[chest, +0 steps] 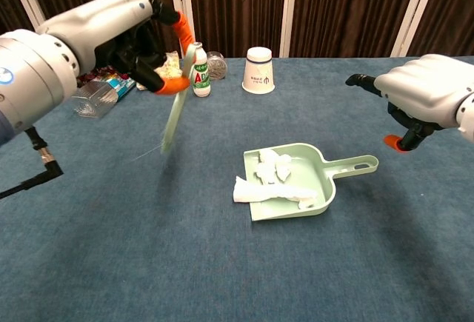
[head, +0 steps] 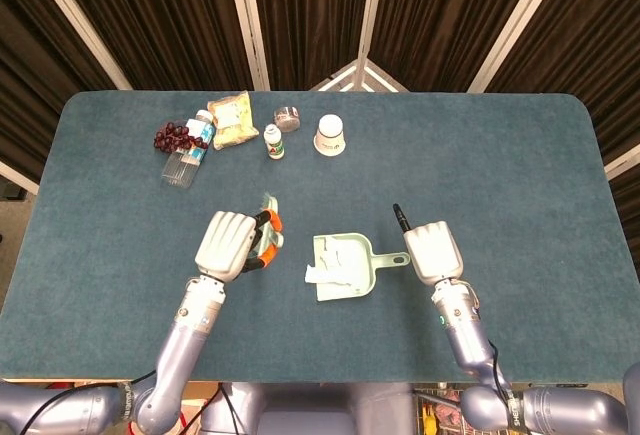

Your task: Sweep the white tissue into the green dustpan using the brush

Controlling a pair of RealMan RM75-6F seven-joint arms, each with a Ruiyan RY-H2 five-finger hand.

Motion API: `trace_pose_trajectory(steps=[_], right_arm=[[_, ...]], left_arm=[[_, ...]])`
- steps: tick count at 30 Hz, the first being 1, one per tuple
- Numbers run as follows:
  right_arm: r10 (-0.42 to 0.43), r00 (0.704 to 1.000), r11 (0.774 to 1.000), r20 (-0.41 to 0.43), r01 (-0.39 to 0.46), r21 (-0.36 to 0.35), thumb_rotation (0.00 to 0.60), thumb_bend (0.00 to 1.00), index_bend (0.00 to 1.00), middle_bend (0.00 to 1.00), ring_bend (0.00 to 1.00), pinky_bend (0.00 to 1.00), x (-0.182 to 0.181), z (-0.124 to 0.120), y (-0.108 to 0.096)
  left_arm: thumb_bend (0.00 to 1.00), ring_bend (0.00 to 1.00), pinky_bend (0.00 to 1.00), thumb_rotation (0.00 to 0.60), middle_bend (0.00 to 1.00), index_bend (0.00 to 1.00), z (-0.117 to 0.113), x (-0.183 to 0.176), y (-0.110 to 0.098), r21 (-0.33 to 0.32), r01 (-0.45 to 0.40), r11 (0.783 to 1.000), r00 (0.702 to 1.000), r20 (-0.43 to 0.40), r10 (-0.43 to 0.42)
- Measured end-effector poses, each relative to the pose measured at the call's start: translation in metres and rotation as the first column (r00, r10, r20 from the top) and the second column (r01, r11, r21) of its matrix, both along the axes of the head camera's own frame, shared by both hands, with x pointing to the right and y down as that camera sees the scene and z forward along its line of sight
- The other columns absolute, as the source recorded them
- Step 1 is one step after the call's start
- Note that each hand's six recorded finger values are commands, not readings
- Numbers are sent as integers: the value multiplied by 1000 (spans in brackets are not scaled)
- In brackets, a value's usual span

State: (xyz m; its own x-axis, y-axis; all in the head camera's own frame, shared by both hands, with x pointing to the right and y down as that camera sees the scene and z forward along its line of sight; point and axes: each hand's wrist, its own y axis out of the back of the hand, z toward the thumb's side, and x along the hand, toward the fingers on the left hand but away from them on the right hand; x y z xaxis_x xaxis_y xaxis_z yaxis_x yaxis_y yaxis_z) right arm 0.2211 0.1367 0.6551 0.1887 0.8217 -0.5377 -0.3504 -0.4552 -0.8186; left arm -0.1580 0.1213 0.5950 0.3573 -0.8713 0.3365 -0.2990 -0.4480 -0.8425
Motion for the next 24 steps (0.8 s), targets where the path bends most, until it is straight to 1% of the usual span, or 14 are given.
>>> trace_pose_trajectory(steps=[4, 6, 7, 8, 9, 10, 11, 12, 13, 14, 15, 16, 19, 24], right_arm=[[-4, 1000, 1000, 0, 4, -4, 600, 386, 0, 806, 776, 838, 1, -1, 2], [-3, 1000, 1000, 0, 3, -6, 600, 386, 0, 806, 776, 838, 1, -1, 3], [-3, 1000, 1000, 1, 3, -6, 600, 386, 0, 806, 776, 838, 1, -1, 3], [-2, 1000, 1000, 1, 2, -7, 600, 385, 0, 806, 776, 838, 1, -1, 3], [-1, 1000, 1000, 1, 1, -7, 600, 386, 0, 806, 776, 838, 1, -1, 3], [-1, 1000, 1000, 2, 1, -6, 600, 386, 0, 806, 776, 838, 1, -1, 3], [-1, 1000, 1000, 3, 1, -5, 600, 386, 0, 806, 776, 838, 1, -1, 3], [-1, 1000, 1000, 4, 1, -5, 600, 386, 0, 806, 777, 838, 0, -2, 2], [0, 1000, 1000, 5, 0, -6, 600, 385, 0, 806, 777, 838, 0, -2, 3], [-1, 1000, 1000, 6, 1, -6, 600, 385, 0, 806, 776, 838, -1, -2, 2], [-2, 1000, 1000, 7, 2, -6, 600, 385, 0, 806, 776, 838, -1, -2, 3], [-3, 1000, 1000, 8, 3, -6, 600, 385, 0, 806, 776, 838, -2, -2, 3], [-5, 1000, 1000, 12, 5, -4, 600, 386, 0, 806, 776, 838, -4, -4, 3], [-7, 1000, 1000, 17, 7, 2, 600, 386, 0, 806, 776, 838, -5, -8, 3]], left_arm=[[631, 999, 1000, 600, 1000, 774, 7, -12, 4, -50, -38, 998, 987, 156, 46], [630, 997, 1000, 600, 999, 760, 12, -19, 6, -72, -56, 996, 967, 245, 72], [624, 993, 1000, 600, 995, 731, 14, -22, 6, -83, -61, 995, 955, 284, 83], [608, 989, 1000, 600, 987, 695, 16, -27, 7, -101, -67, 993, 937, 335, 97], [556, 981, 1000, 600, 969, 608, 18, -31, 8, -115, -70, 991, 922, 371, 108], [508, 976, 1000, 600, 955, 546, 20, -34, 9, -131, -71, 989, 907, 403, 119], [436, 970, 1000, 600, 936, 460, 21, -38, 9, -150, -71, 986, 888, 440, 131], [344, 965, 1000, 600, 917, 358, 22, -41, 9, -163, -68, 984, 876, 462, 138], [253, 961, 1000, 600, 903, 272, 21, -43, 8, -173, -65, 983, 867, 478, 142], [203, 959, 1000, 600, 898, 228, 19, -46, 7, -181, -58, 982, 860, 491, 141], [140, 959, 1000, 600, 895, 188, 17, -48, 5, -182, -51, 982, 858, 495, 136], [99, 959, 1000, 600, 893, 168, 16, -49, 3, -181, -43, 982, 860, 495, 129], [61, 959, 1000, 600, 894, 131, 12, -51, -1, -173, -22, 985, 875, 472, 103], [60, 959, 1000, 600, 898, 85, 3, -59, -8, -148, 15, 989, 902, 429, 50]])
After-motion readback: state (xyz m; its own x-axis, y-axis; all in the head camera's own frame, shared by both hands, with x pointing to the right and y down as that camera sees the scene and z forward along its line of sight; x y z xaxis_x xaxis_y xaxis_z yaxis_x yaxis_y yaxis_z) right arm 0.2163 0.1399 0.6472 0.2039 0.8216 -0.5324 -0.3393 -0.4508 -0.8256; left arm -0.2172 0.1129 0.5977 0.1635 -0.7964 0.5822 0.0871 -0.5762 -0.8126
